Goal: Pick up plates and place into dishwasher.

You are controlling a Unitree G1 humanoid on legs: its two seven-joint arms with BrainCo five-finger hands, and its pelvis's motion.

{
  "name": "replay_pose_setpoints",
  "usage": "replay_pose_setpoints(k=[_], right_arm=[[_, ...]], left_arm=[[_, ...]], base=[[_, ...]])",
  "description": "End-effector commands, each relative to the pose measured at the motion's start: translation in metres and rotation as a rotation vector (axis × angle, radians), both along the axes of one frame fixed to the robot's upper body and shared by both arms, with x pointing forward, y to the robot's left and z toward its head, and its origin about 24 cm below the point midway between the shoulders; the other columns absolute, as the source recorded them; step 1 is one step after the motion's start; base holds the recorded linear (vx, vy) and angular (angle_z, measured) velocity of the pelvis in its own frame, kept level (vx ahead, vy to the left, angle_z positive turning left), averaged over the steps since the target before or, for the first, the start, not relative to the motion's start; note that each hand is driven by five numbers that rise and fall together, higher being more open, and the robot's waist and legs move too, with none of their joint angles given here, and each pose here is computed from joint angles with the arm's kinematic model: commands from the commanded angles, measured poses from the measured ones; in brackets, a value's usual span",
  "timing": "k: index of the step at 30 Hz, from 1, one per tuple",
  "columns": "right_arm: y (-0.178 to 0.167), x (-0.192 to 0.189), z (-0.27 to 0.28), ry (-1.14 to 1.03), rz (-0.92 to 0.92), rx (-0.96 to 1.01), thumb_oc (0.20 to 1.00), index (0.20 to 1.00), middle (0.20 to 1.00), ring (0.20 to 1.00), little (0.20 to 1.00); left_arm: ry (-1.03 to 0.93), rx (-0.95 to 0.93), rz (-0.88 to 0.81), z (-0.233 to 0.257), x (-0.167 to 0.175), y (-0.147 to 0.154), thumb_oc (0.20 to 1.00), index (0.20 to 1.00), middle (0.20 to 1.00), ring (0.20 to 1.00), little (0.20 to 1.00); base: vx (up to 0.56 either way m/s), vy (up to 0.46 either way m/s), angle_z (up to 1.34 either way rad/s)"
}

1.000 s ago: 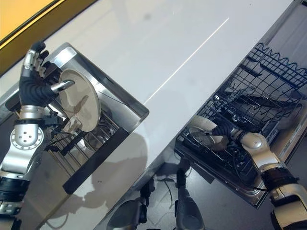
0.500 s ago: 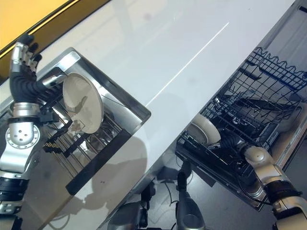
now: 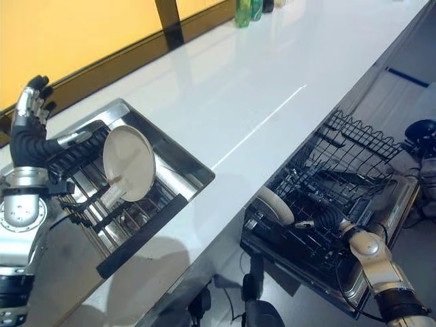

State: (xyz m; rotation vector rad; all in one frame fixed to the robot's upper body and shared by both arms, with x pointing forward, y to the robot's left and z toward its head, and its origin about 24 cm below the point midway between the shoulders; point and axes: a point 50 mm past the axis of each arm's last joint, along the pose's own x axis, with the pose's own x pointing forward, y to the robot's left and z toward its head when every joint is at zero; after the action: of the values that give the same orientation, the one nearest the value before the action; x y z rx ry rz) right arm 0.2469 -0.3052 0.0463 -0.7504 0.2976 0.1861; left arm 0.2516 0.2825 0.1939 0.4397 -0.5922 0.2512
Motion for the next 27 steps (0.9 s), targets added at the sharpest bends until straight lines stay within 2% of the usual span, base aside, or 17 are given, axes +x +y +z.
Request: replay_pose_setpoints(k=[1,9,14,23,27], right_arm=[[-0.005,0.004,0.041,-0.194,-0.021,-0.081,1.000,1.000,1.000,1.000,1.000],[0.015,-0.004,0.119,-0.642,-0.036,-0.081,1.000,1.000,1.000,1.000,1.000],[0.030,-0.011,0.138,-0.779,0.045,-0.076,1.000,1.000,1.000,1.000,1.000],[0.024,-0.017,0.143,-0.758,0.096,-0.068,1.000,1.000,1.000,1.000,1.000],[0.024,-0.017,0.143,-0.729,0.101,-0.066,1.000,1.000,1.000,1.000,1.000]], left_arm=[[-0.050,0.264,0.078,0.009,-0.007,0.007,1.000,1.000,1.000,1.000,1.000],[0.023,0.540,0.175,-0.012,-0.023,0.022,1.000,1.000,1.000,1.000,1.000],[0.049,0.773,0.197,-0.022,-0.030,0.026,1.000,1.000,1.000,1.000,1.000],[0.052,1.089,0.165,-0.027,-0.019,0.026,1.000,1.000,1.000,1.000,1.000],[0.087,1.100,0.150,-0.031,-0.021,0.027,1.000,1.000,1.000,1.000,1.000]], base=[[-0.02,-0.034,-0.04],[0.00,-0.009,-0.03],[0.05,0.149,-0.20],[0.12,0.204,-0.27],[0.17,0.166,-0.04]])
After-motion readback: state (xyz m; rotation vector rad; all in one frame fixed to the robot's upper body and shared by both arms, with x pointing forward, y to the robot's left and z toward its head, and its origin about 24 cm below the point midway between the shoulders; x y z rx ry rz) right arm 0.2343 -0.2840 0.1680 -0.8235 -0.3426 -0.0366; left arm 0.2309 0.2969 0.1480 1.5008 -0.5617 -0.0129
